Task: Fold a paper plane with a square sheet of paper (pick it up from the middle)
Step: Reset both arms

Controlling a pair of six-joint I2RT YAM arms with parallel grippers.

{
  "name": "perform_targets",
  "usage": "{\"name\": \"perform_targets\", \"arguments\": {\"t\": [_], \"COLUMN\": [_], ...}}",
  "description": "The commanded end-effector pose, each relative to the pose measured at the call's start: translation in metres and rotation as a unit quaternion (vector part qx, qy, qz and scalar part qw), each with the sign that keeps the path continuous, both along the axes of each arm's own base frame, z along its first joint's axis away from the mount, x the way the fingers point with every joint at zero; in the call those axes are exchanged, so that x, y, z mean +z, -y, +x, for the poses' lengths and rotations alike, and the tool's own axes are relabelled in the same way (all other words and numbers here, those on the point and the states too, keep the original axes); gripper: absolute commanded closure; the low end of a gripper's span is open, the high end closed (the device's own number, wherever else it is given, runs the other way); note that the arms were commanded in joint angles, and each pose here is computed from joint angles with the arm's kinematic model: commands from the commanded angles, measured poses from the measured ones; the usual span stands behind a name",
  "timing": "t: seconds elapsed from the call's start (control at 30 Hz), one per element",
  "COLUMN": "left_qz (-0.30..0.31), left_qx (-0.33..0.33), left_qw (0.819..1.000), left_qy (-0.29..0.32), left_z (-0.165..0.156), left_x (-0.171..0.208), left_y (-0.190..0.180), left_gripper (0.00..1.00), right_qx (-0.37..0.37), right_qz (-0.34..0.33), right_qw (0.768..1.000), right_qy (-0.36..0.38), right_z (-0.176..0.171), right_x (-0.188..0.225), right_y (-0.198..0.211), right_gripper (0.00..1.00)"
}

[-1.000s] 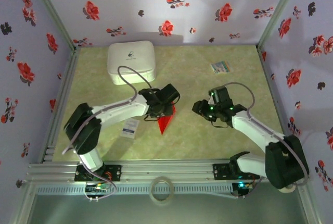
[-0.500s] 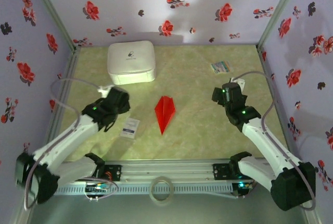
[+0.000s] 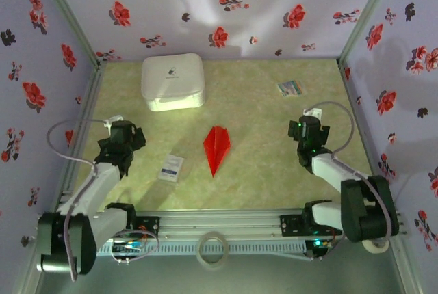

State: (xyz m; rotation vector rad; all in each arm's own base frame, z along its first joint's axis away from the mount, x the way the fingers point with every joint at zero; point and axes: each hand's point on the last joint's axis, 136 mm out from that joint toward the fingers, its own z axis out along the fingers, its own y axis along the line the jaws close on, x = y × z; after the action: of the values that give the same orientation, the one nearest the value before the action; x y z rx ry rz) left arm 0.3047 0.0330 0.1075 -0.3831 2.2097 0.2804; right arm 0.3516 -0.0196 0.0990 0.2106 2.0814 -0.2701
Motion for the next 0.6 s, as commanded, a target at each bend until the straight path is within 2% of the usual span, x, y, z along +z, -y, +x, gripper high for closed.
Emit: {"name": "perform_targets", "arguments": {"t": [0.0, 0.13, 0.23, 0.3, 0.33, 0.37, 0.43, 0.47, 0.53, 0.57], "left_qz": [0.038, 0.05, 0.038, 0.053, 0.065, 0.056, 0.044, 0.048, 0.025, 0.014], "left_qx": [-0.037, -0.066, -0.081, -0.097, -0.107, -0.104, -0.115, -0.115, -0.106, -0.097], "left_qw": [0.996, 0.992, 0.986, 0.983, 0.98, 0.977, 0.975, 0.969, 0.978, 0.978], "left_qy": [0.068, 0.096, 0.139, 0.149, 0.155, 0.175, 0.185, 0.212, 0.178, 0.183], "left_z": [0.04, 0.063, 0.074, 0.079, 0.079, 0.08, 0.08, 0.083, 0.073, 0.084], "left_x": [0.025, 0.01, 0.012, 0.015, 0.014, 0.014, -0.003, 0.001, -0.015, -0.009], "left_y": [0.002, 0.006, 0.009, 0.01, 0.009, 0.005, 0.005, 0.005, 0.001, -0.005], "left_gripper": [0.0, 0.0, 0.0, 0.0, 0.0, 0.0, 0.0, 0.0, 0.0, 0.0], "right_qx": [0.053, 0.058, 0.078, 0.075, 0.064, 0.044, 0.021, 0.01, 0.007, 0.007], "right_qz": [0.025, 0.026, 0.032, 0.031, 0.031, 0.031, 0.037, 0.037, 0.033, 0.034], "right_qw": [0.994, 0.993, 0.989, 0.989, 0.992, 0.994, 0.994, 0.995, 0.995, 0.994], "right_qy": [0.093, 0.104, 0.123, 0.124, 0.106, 0.095, 0.096, 0.092, 0.098, 0.099], "right_z": [0.027, 0.033, 0.032, 0.033, 0.035, 0.039, 0.041, 0.039, 0.039, 0.039], "right_x": [0.025, 0.008, -0.006, -0.005, -0.007, -0.009, -0.009, -0.01, -0.009, -0.009], "right_y": [-0.013, -0.011, -0.014, -0.014, -0.01, -0.005, 0.005, 0.008, 0.01, 0.01], "right_gripper": [0.12, 0.11, 0.11, 0.1, 0.1, 0.02, 0.01, 0.01, 0.01, 0.01]}}
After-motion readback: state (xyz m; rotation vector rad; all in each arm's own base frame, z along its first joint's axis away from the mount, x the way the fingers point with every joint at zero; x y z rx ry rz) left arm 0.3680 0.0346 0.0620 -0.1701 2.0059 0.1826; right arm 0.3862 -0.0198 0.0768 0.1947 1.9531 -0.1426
